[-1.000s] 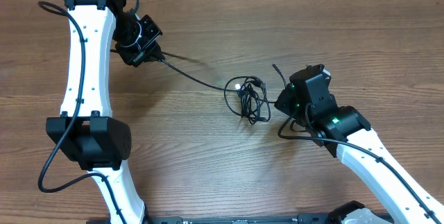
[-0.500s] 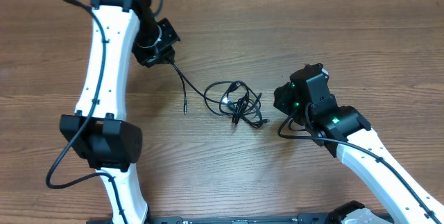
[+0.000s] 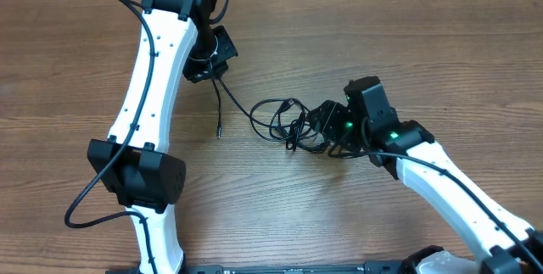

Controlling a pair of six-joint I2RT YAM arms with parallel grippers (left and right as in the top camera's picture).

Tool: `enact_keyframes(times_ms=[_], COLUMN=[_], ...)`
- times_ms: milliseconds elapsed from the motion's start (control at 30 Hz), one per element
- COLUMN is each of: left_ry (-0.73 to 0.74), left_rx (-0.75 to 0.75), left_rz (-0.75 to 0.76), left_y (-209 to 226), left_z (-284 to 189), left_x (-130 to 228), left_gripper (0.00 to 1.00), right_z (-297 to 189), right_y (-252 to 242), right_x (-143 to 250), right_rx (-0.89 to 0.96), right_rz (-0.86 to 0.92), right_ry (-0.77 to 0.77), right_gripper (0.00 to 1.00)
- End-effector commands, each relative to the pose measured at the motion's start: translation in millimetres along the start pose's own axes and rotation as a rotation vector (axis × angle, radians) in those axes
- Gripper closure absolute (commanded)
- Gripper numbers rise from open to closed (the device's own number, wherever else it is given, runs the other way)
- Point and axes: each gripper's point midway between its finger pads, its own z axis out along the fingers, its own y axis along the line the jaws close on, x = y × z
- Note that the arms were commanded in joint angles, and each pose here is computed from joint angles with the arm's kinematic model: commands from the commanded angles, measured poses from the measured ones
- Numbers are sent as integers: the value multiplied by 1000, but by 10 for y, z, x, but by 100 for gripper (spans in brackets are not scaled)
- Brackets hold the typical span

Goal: Untangle cables

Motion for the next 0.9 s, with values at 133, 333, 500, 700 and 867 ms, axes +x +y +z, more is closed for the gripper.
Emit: enact_keyframes(times_ms=[133,333,500,700,867], left_ry=[-34,-33,-33,-35,-23], left_rx=[-44,-47,-46,-43,-31], left_rz=[-40,-40,-40,-40,-40], left_y=[86,90,88,80,60], left_z=[-3,1,2,2,3], left_x=[-39,-37,-38,-42,-21], left_gripper=[96,96,96,96,96], right_z=[184,202,207,219,219], right_y=[213,317,274,199,203], right_x=[257,254,285,289,284], right_rx=[-148,-203,-185,-149,-150], right_rz=[-81,-94,-86,-76,-77], right_ry=[186,197,210,207,204], right_gripper=[41,47,62,65,66])
